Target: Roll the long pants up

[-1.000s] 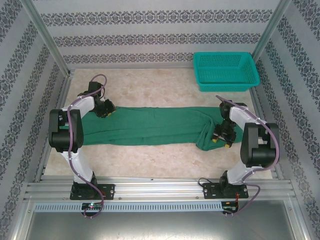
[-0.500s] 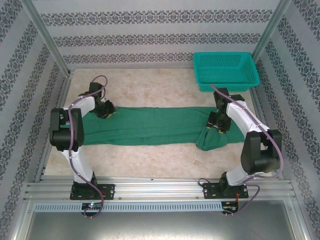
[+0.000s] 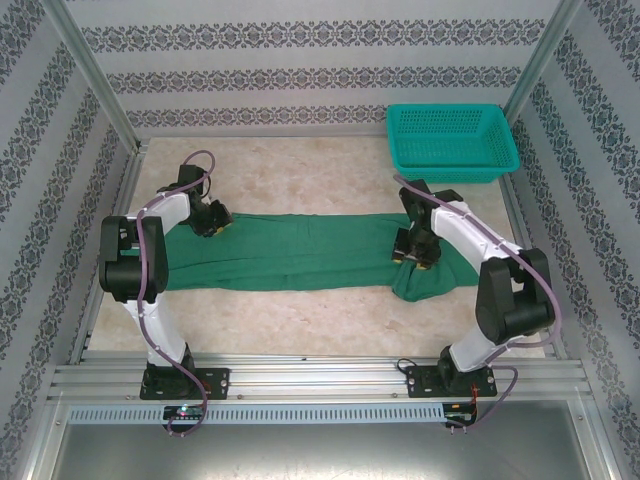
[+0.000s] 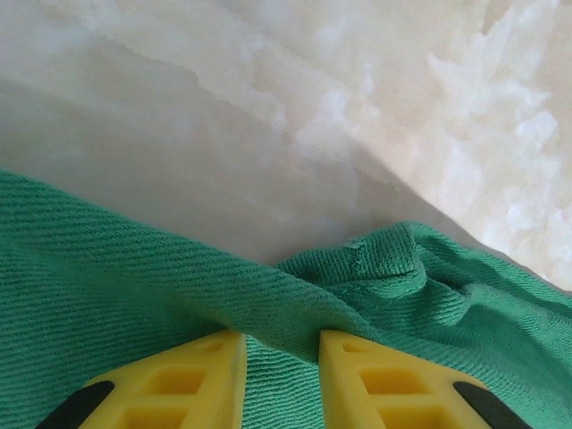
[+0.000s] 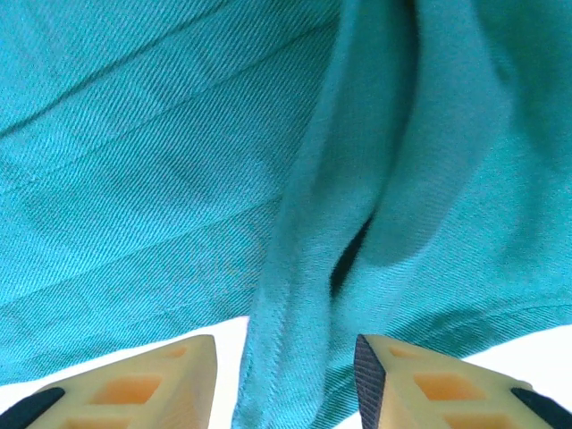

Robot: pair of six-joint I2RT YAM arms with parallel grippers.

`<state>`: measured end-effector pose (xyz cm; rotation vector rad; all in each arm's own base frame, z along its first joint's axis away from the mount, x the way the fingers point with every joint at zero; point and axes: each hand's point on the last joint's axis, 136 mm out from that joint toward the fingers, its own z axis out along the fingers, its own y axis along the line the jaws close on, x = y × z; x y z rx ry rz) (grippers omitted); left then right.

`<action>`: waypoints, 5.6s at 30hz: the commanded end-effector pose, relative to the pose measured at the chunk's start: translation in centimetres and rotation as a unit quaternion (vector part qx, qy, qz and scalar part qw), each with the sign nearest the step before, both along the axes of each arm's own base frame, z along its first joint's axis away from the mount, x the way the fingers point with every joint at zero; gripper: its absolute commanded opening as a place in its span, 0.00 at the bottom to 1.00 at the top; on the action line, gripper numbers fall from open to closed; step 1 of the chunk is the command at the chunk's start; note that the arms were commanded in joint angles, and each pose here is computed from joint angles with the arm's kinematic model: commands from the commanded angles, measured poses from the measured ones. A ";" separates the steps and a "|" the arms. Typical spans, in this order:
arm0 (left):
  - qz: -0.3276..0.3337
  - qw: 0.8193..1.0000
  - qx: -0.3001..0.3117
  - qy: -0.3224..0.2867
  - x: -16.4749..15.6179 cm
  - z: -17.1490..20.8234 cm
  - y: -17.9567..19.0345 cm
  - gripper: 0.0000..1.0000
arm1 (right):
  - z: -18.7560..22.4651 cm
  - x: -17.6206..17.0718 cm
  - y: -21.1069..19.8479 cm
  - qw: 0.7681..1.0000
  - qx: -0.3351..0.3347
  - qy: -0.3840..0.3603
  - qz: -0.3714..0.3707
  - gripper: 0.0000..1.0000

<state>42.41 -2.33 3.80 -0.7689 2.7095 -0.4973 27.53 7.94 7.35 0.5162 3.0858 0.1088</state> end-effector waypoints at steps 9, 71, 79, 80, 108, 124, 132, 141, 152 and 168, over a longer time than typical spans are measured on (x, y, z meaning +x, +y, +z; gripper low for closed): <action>-0.011 1.000 0.008 -0.008 0.1 0.4 -0.3 0.27 | 0.3 0.3 -1.3 0.998 -0.055 0.023 0.020 0.00; 0.095 0.987 0.128 -0.025 -3.7 7.7 7.9 0.52 | 4.4 -0.3 -13.3 0.994 -0.014 0.006 -0.111 0.74; 0.347 0.936 0.068 0.008 -15.8 5.9 17.6 0.54 | 2.6 1.9 -11.7 0.994 0.033 -0.001 -0.107 0.71; 0.373 0.925 0.074 0.008 -17.5 6.2 18.4 0.56 | 2.9 2.3 -11.4 0.994 0.033 -0.004 -0.101 0.71; 0.368 0.929 -0.037 0.029 -19.8 2.6 15.7 0.64 | 3.2 2.9 -10.7 0.994 0.038 -0.019 -0.097 0.69; 0.375 0.926 -0.007 0.025 -22.9 3.7 14.2 0.68 | 2.5 3.3 -10.0 0.994 0.054 -0.022 -0.092 0.68; 0.413 0.910 0.018 0.024 -21.8 2.8 16.8 0.71 | 2.1 3.4 -10.0 0.994 0.059 -0.024 -0.092 0.68; 0.442 0.896 0.014 0.025 -19.1 0.4 19.5 0.69 | 2.3 3.8 -10.1 0.993 0.065 -0.030 -0.095 0.68; 0.459 0.888 -0.009 -0.031 -16.8 2.9 20.3 0.00 | 3.2 4.1 -11.6 0.991 0.046 -0.049 -0.117 0.68; 0.542 0.838 0.043 -0.034 -17.7 9.2 24.9 0.00 | 0.7 6.3 -12.6 0.986 0.065 -0.028 -0.149 0.63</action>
